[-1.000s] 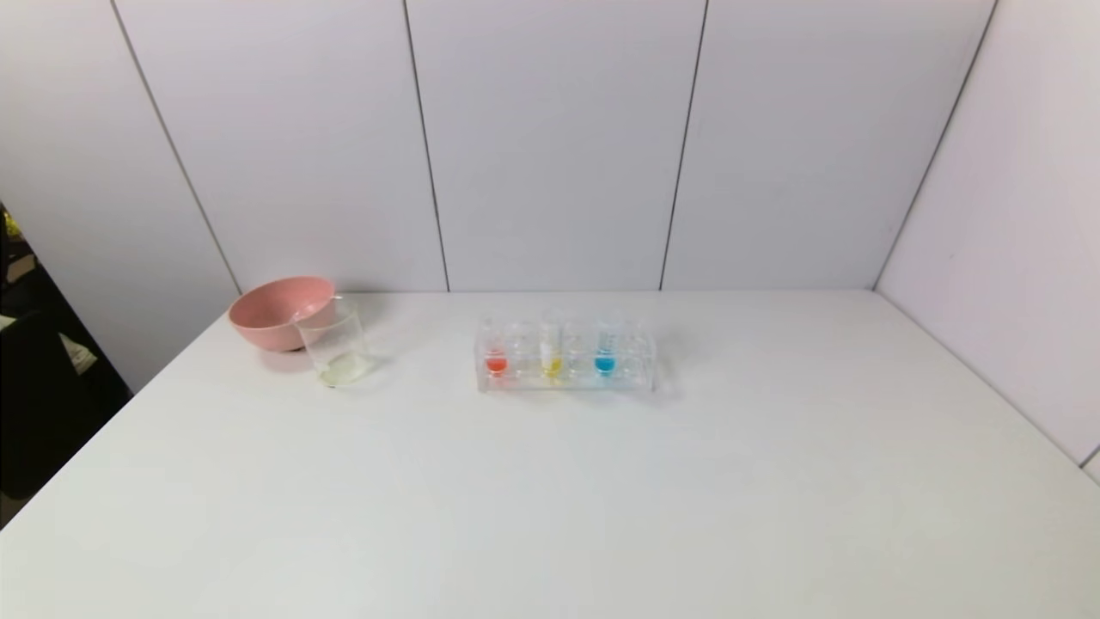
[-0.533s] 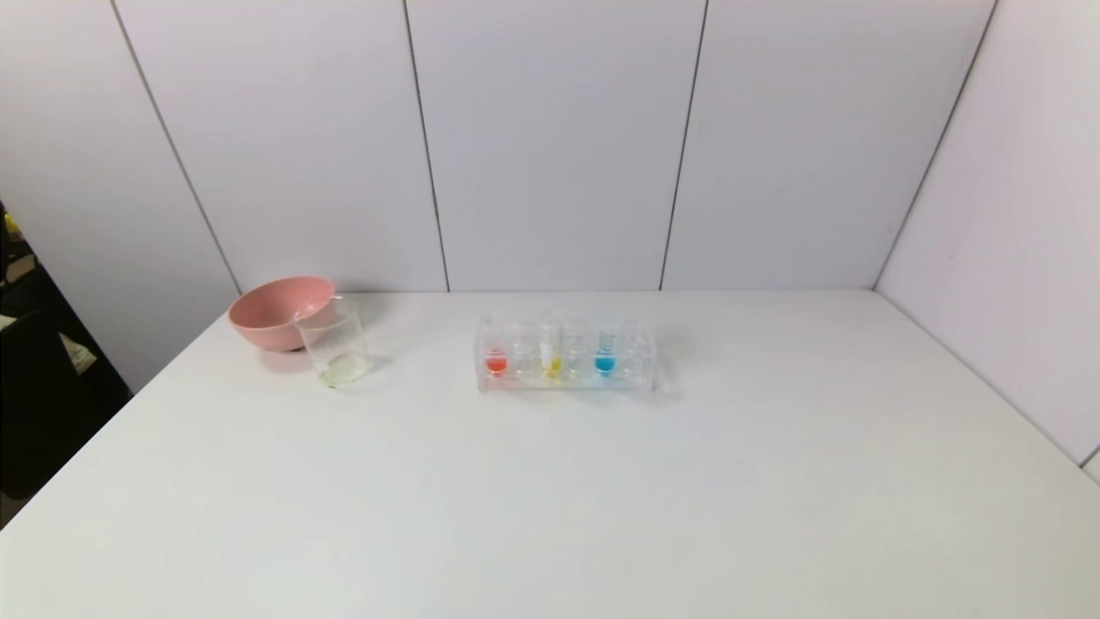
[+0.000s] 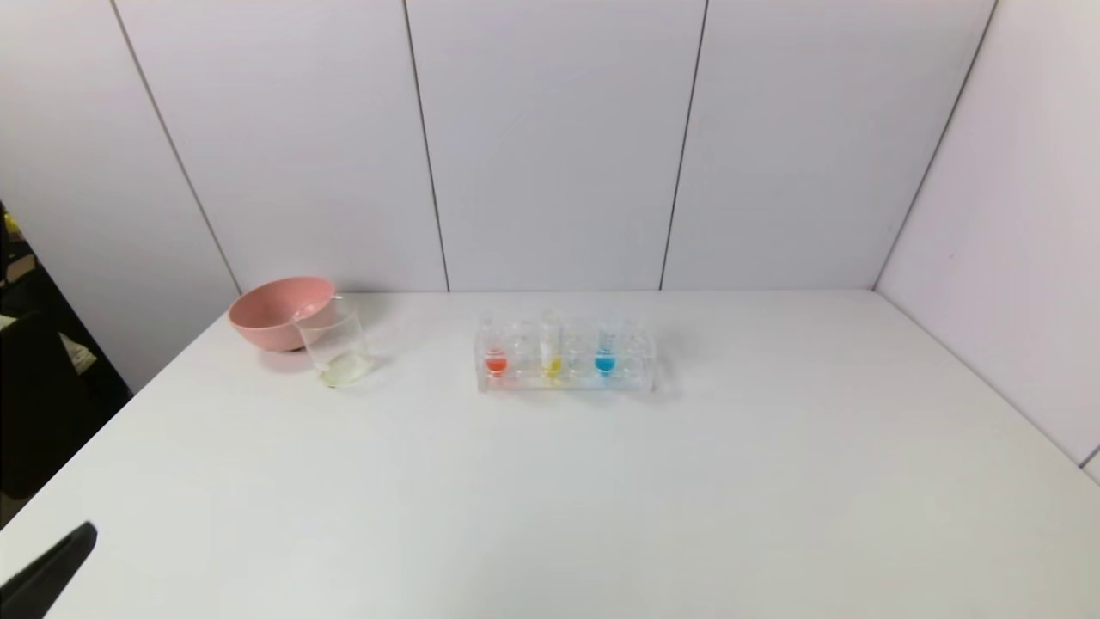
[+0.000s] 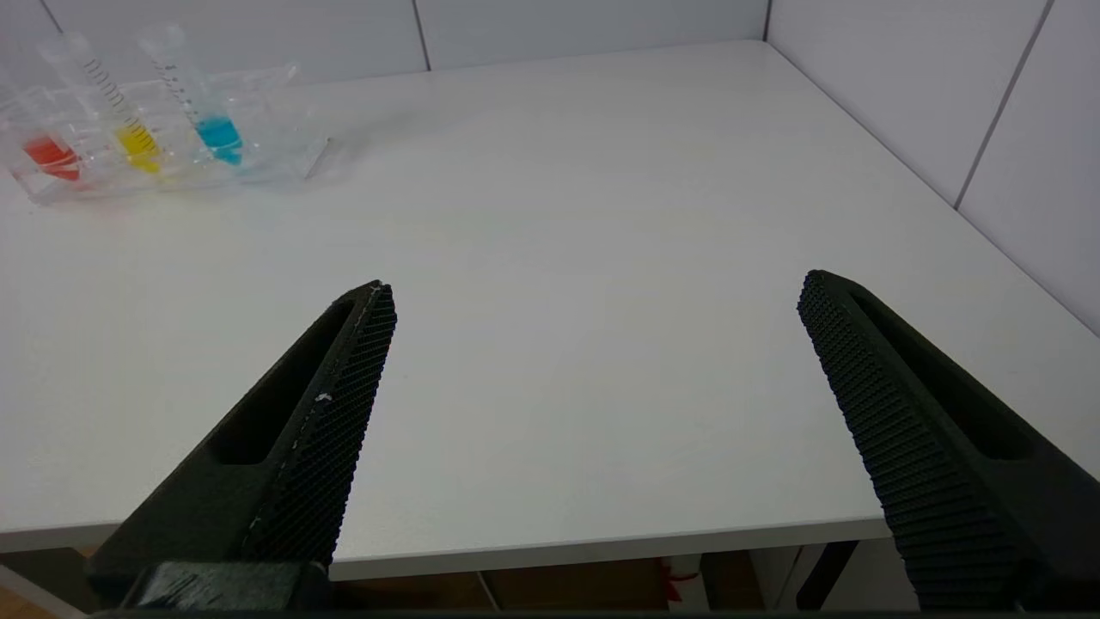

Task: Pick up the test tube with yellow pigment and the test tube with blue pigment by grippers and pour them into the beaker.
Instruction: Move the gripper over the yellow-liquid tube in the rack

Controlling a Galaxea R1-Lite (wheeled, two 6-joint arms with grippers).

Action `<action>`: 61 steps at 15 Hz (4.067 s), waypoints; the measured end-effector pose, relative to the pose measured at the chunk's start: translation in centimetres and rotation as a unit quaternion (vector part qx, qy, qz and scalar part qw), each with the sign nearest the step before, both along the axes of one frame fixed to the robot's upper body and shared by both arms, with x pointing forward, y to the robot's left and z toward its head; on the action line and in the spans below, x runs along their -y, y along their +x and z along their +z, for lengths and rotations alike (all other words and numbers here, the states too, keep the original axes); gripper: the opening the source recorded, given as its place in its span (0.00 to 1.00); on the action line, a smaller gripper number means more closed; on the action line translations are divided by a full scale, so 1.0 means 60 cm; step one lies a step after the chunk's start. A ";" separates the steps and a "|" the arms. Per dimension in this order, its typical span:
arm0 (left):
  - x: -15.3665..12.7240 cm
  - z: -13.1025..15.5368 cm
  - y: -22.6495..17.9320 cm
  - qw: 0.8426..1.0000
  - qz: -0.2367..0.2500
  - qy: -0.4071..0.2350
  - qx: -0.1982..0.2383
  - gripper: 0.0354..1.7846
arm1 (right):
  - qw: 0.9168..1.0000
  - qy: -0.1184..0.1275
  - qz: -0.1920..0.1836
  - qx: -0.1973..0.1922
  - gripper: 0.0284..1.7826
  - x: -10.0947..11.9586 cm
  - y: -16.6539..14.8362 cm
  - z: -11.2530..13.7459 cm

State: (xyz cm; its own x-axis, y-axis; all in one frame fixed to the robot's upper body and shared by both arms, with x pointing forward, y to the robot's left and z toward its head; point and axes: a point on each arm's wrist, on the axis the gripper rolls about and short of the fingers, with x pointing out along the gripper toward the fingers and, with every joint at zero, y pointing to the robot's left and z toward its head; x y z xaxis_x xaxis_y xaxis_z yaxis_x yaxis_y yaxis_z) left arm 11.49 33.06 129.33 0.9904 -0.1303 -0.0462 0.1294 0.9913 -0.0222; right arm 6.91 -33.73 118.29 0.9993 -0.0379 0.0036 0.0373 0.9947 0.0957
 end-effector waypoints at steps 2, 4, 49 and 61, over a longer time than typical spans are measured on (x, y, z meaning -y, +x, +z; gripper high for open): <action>0.001 0.043 0.056 1.000 -0.009 -0.003 0.007 0.99 | 1.000 0.000 0.000 0.000 0.96 0.000 0.000 0.000; 0.007 0.082 0.115 0.999 -0.027 -0.006 0.019 0.99 | 1.000 0.000 0.000 0.000 0.96 0.000 0.000 0.000; 0.443 -0.154 0.461 0.999 -0.033 -0.023 -0.009 0.99 | 1.000 0.000 0.000 0.000 0.96 0.000 0.000 0.000; 0.452 -0.154 0.502 0.999 -0.018 -0.038 -0.005 0.99 | 1.000 0.000 0.000 0.000 0.96 0.000 0.000 0.000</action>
